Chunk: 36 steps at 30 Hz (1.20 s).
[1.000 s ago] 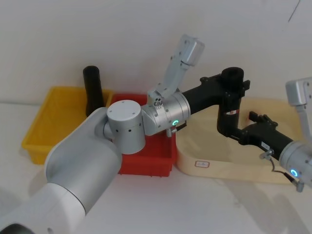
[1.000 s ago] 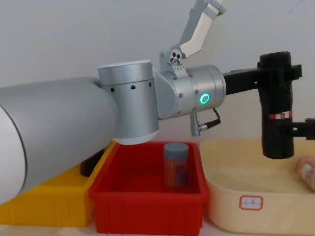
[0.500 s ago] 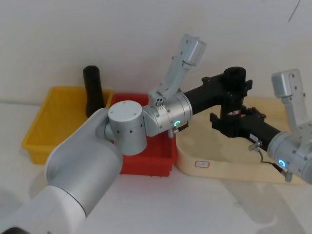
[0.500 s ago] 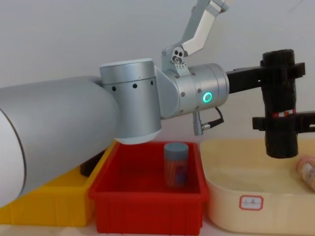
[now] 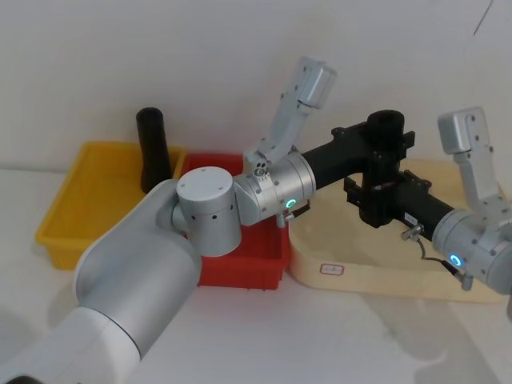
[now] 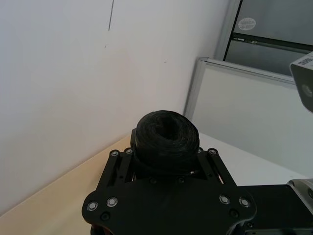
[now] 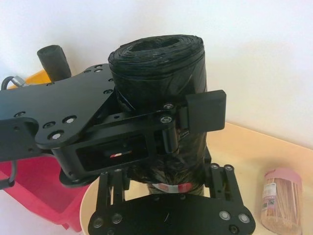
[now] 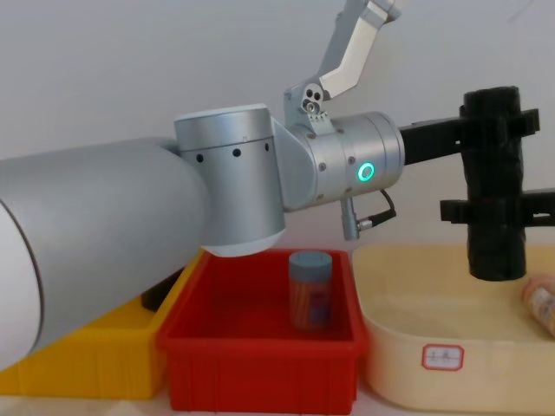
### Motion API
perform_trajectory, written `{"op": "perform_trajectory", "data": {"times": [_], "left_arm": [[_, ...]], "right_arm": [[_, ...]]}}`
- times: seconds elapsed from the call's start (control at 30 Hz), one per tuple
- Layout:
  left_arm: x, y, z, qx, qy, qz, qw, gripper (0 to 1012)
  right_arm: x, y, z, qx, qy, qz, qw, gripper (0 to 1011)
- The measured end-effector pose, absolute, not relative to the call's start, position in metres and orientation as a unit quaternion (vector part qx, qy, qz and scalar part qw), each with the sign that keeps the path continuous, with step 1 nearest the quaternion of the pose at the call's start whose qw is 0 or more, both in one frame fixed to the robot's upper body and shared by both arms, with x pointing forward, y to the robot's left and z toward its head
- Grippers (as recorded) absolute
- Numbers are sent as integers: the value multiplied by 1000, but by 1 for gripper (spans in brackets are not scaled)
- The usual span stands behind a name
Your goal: Pick up the garbage bag with the one hand and transfer it to the other hand.
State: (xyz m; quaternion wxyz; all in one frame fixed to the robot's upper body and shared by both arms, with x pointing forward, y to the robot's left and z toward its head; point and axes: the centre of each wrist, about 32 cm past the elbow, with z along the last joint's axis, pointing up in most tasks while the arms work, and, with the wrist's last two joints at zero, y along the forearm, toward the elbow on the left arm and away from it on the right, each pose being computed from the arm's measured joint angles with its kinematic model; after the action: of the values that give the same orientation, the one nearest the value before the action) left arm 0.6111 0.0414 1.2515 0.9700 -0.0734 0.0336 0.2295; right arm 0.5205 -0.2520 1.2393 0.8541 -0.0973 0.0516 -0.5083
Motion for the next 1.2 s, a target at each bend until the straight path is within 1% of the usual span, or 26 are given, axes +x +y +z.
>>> {"op": "perform_trajectory", "data": {"times": [0.07,0.17,0.2,0.23,0.27,0.33,0.7,0.77,0.87,0.97,1.0,1.1,1.13,1.17,1.2], "left_arm": [[611,41,1252,-74,34,229,970,472],[611,42,1252,-74,35,229,970,472],[611,42,1251,-74,35,229,970,473],[611,42,1252,-75,35,229,970,472],[611,42,1252,-75,35,229,970,472],[611,42,1252,-75,35,229,970,472],[611,42,1251,-76,36,228,970,473],[610,41,1251,-76,36,228,970,513],[610,41,1251,-76,37,228,970,623],[610,41,1251,-76,37,228,970,679],[610,41,1251,-76,37,228,970,734],[610,41,1251,-76,37,228,970,790],[610,42,1251,-76,37,228,970,846],[610,42,1251,-76,37,228,970,875],[610,41,1251,-76,37,228,970,875]], "right_arm": [[521,-252,1239,-97,51,-508,854,738],[522,-251,1239,-97,50,-509,854,685],[522,-251,1239,-97,50,-509,854,618],[522,-251,1239,-97,50,-509,854,601],[522,-251,1239,-97,50,-509,854,562],[523,-250,1239,-97,49,-509,854,536],[524,-250,1240,-97,48,-509,854,537],[524,-250,1240,-97,48,-509,854,536],[524,-249,1240,-97,48,-509,854,536],[524,-249,1240,-97,48,-509,854,536],[524,-249,1240,-97,48,-509,854,536],[524,-249,1240,-97,47,-510,854,536],[524,-250,1240,-97,47,-510,853,536],[525,-250,1240,-97,47,-512,852,536],[525,-251,1240,-96,47,-513,852,536]]}}
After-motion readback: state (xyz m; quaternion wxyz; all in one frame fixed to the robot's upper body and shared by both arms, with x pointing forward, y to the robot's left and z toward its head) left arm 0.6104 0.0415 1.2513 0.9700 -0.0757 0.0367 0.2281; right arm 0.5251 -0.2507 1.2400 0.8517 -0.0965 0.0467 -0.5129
